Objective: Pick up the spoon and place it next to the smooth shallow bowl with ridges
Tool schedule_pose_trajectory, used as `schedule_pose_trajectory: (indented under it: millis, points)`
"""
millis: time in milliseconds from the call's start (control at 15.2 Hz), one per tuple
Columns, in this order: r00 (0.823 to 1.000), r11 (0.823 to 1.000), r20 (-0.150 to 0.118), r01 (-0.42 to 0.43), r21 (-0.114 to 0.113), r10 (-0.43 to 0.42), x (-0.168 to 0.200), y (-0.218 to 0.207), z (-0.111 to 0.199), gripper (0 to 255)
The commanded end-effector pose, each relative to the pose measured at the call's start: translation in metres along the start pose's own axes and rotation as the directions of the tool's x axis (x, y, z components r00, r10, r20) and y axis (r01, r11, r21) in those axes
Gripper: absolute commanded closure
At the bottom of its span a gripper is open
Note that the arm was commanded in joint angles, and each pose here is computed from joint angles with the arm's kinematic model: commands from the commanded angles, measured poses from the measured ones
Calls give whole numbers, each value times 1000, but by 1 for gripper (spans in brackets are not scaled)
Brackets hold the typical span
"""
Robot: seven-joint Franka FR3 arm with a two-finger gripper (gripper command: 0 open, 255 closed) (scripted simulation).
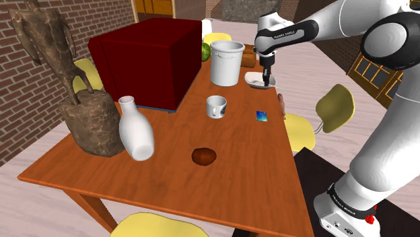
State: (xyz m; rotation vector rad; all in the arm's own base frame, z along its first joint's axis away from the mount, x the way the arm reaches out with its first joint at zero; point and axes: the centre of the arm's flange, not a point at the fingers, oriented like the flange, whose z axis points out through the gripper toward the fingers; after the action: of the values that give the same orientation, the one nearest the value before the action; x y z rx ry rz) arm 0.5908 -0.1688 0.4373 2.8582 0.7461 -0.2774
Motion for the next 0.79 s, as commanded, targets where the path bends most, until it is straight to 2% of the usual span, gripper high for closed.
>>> schedule_pose_trajectory:
  millis: [0,726]
  points:
    - [1000,1000,0,0,0,0,3,-1,10,255]
    - [1000,1000,0,0,0,0,16,-8,67,255]
